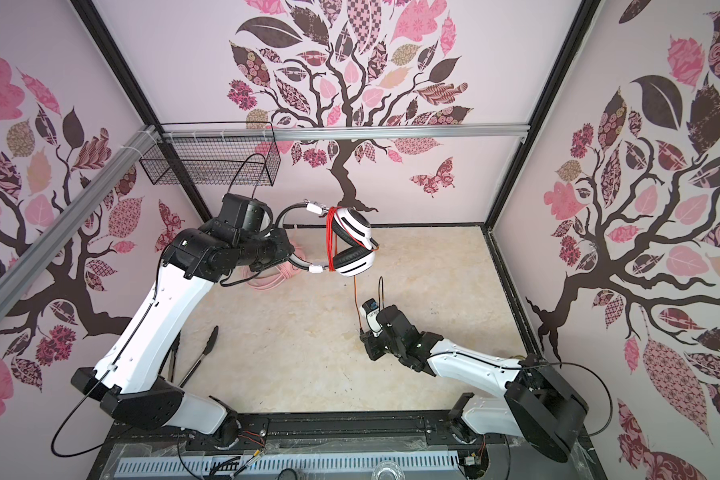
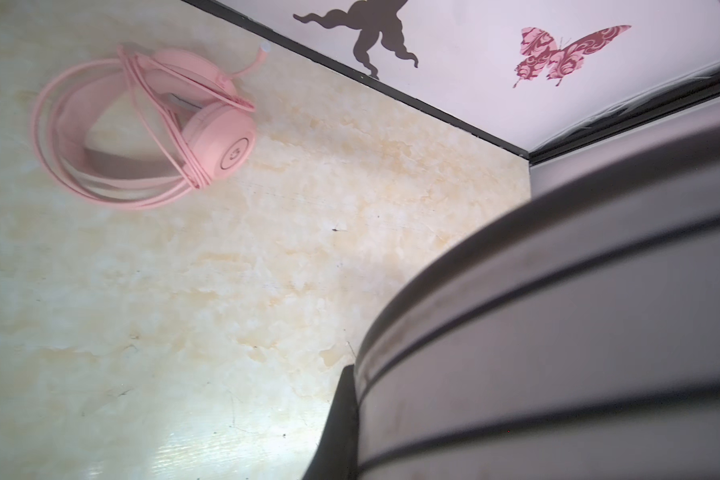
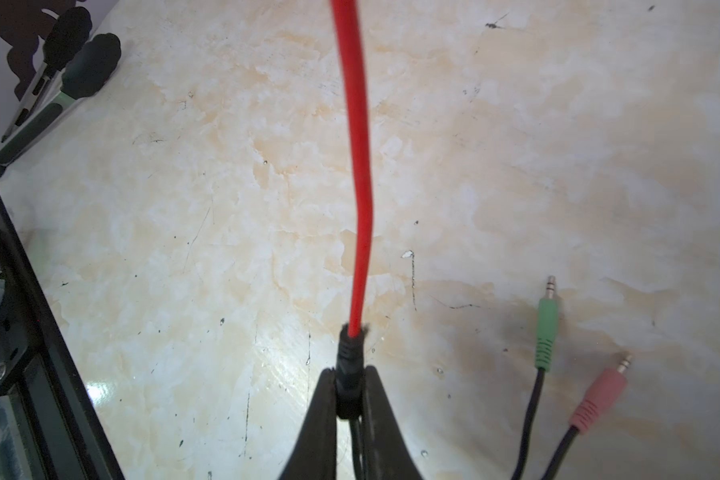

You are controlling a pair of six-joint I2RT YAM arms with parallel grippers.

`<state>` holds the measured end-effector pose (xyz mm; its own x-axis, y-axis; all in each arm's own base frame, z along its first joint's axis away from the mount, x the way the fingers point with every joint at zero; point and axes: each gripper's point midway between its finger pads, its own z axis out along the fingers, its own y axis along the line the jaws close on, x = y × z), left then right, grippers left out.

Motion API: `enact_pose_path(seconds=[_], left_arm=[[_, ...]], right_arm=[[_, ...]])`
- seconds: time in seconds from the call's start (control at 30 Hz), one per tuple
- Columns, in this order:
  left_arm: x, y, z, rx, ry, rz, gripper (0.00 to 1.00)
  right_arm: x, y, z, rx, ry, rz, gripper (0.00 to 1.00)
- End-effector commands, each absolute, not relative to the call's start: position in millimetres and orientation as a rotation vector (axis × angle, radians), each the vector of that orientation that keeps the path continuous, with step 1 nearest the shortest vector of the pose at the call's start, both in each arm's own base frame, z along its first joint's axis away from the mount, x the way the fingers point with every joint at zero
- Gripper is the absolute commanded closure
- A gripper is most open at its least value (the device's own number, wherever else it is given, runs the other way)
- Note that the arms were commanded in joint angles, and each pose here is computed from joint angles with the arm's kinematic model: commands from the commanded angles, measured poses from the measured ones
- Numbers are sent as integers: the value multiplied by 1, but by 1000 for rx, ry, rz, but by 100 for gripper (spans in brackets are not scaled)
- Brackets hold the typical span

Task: Wrap the headphones
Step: 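Pull the red cable taut toward the robot with the right gripper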

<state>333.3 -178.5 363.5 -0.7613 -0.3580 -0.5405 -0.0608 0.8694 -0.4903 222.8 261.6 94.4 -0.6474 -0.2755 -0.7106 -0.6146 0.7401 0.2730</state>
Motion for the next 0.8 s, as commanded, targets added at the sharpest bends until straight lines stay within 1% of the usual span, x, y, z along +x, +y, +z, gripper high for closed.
enact_pose_path(seconds=[0.0,0.13,0.27,0.37,0.47,0.57,0.77], left_arm=[[345,-203,392,-358,2278,-843,100],[348,-214,383,-385,2307,-924,100],[354,-208,374,-434,2326,-872,100],[354,-208,369,-452,2338,-914,100],[357,-200,365,-470,2335,-866,100],[362,-184,358,-498,2330,-754,100],[368,-125,338,-617,2302,-319,100]], right_arm=[[219,266,113,-700,2238,603,100],[203,284,117,-790,2219,581,100],[188,303,123,-869,2183,564,100],[177,315,126,-924,2177,593,100],[171,320,131,-958,2153,564,100],[165,322,140,-984,2134,548,100],[149,313,167,-1022,2076,475,100]])
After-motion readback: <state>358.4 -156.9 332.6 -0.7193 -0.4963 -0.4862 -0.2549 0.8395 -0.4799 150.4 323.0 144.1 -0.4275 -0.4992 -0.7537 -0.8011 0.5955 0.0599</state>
